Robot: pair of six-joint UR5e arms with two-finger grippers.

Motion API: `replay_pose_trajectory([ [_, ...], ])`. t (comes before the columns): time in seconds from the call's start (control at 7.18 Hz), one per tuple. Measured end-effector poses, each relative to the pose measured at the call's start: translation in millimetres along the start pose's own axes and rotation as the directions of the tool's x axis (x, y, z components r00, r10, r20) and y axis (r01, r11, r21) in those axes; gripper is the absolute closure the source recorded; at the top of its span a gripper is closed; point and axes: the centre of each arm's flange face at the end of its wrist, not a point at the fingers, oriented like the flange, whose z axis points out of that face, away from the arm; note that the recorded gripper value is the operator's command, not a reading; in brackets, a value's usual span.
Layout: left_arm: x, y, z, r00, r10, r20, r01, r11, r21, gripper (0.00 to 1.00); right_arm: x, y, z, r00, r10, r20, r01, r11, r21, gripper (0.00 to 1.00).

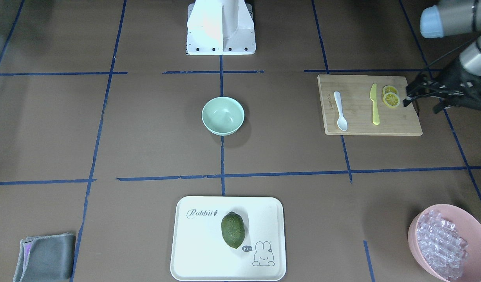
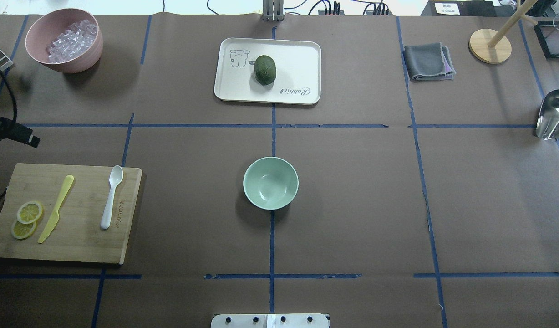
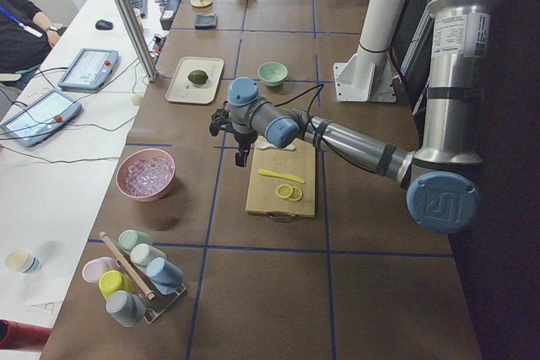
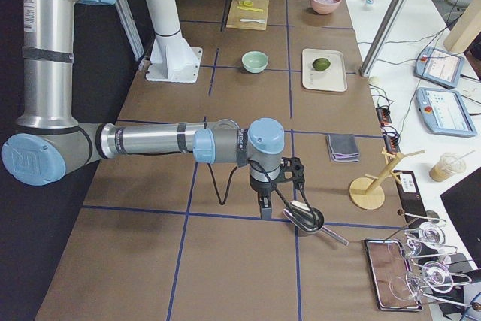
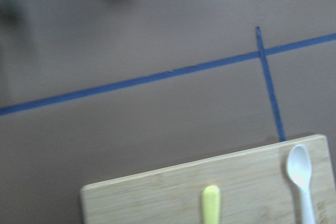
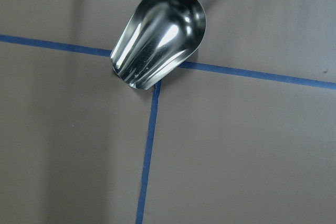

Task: Place spoon in bowl
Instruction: 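Move the left gripper over the white spoon on the cutting board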

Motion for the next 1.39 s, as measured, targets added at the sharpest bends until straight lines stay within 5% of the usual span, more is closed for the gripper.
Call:
replay_pose_trajectory([
  [0.56, 112.1, 59.9, 95.0, 0.997, -0.039, 0.062, 0.039, 0.999, -0.002, 0.01, 2.8, 5.5, 2.8, 1.0, 0.005, -0.001, -0.005, 1.0, -0.006, 0.0],
  [0.84, 122.0, 68.4, 113.3, 0.997, -0.027, 0.079, 0.028, 0.999, -0.016, 0.33, 4.4, 9.8, 5.4, 1.0, 0.007, -0.001, -0.007, 1.0, -0.01, 0.0],
  [1.39, 129.6, 64.0, 124.4, 0.997, -0.022, 0.079, 0.025, 0.999, -0.028, 0.4, 5.8, 15.3, 8.0, 1.0, 0.009, 0.001, -0.009, 1.0, -0.014, 0.0],
])
